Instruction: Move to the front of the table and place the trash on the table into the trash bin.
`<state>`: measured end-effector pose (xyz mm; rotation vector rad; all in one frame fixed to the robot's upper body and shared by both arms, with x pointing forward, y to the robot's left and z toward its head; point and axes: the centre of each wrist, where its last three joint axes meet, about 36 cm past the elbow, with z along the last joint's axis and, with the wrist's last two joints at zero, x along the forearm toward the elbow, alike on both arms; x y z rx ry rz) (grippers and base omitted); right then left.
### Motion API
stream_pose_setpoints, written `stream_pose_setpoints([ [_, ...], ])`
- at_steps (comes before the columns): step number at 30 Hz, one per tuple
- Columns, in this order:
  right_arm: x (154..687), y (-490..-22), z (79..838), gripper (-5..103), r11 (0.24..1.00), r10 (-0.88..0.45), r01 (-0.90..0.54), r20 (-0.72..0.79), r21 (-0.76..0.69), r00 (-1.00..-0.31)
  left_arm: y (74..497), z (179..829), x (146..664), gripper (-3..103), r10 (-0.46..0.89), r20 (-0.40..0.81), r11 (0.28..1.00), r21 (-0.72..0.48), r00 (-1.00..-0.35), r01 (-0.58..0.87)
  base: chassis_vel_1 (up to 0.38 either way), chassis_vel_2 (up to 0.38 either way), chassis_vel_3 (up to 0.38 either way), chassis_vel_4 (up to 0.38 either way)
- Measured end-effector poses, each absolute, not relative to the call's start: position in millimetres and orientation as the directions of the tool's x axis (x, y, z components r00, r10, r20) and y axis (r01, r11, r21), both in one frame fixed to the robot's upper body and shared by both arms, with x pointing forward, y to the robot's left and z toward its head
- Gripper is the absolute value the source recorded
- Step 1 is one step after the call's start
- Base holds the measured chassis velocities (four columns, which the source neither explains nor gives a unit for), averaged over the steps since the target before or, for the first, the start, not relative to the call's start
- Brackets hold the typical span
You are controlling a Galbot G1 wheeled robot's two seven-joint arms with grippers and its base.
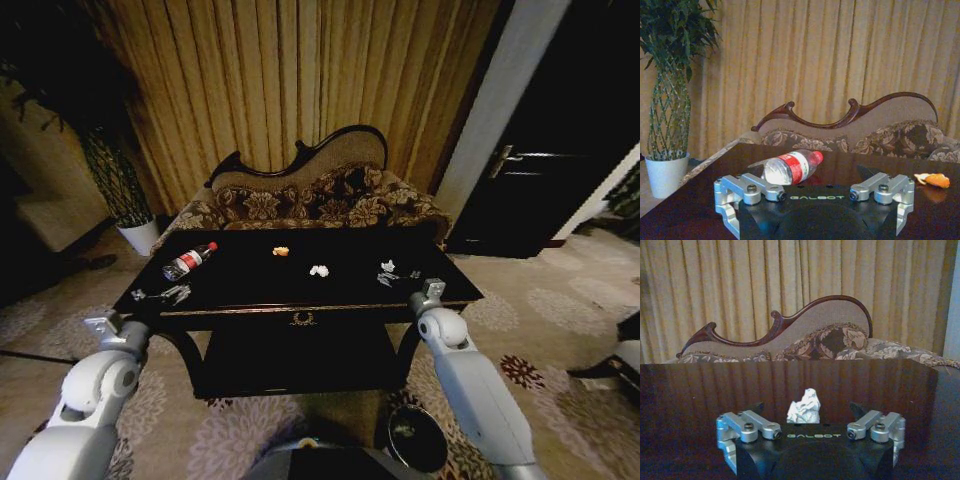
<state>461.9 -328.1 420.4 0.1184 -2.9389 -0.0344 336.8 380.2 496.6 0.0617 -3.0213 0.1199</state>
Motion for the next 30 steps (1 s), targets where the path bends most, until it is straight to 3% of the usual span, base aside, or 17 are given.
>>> stream_pose_setpoints([
  [1, 461.9, -328.1, 420.4, 98, 0.997, -0.082, -0.077, 0.198, 0.031, -0.977, 380.2, 496.6, 336.8, 100, -0.036, 0.119, 0.996, -0.077, -0.992, -0.045, 0.0, 0.0, 0.0, 0.0],
  [5, 462.7, -330.7, 417.9, 77, 0.997, -0.073, -0.069, 0.192, 0.027, -0.979, 380.3, 496.3, 337.1, 100, -0.037, 0.114, 0.996, -0.077, -0.993, -0.046, 0.0, 0.0, 0.0, 0.0],
  [6, 462.7, -330.7, 417.9, 77, 0.997, -0.073, -0.069, 0.192, 0.027, -0.979, 380.3, 496.3, 337.1, 100, -0.037, 0.114, 0.996, -0.077, -0.993, -0.046, 0.0, 0.0, 0.0, 0.0],
  [10, 461.6, -331.7, 414.4, 61, 0.998, -0.066, -0.064, 0.195, 0.016, -0.979, 380.6, 496.8, 337.3, 100, -0.038, 0.112, 0.996, -0.076, -0.993, -0.047, 0.0, 0.0, 0.0, 0.0],
  [19, 460.0, -334.3, 412.6, 51, 0.998, -0.057, -0.055, 0.197, 0.013, -0.979, 380.5, 496.8, 337.3, 100, -0.039, 0.111, 0.996, -0.076, -0.993, -0.047, 0.0, 0.0, 0.0, 0.0],
  [22, 459.0, -336.7, 412.5, 38, 0.999, -0.051, -0.049, 0.194, 0.013, -0.98, 380.3, 497.0, 337.2, 100, -0.039, 0.109, 0.996, -0.076, -0.993, -0.047, 0.0, 0.0, 0.0, 0.0],
  [25, 458.4, -337.6, 412.7, 34, 0.999, -0.049, -0.047, 0.193, 0.013, -0.98, 380.5, 497.1, 337.1, 100, -0.039, 0.109, 0.996, -0.076, -0.993, -0.048, 0.0, 0.0, 0.0, 0.0],
  [30, 455.4, -341.0, 413.6, 19, 0.999, -0.041, -0.039, 0.187, 0.014, -0.982, 380.8, 497.4, 337.1, 100, -0.04, 0.105, 0.996, -0.075, -0.994, -0.048, 0.0, 0.0, 0.0, 0.0],
])
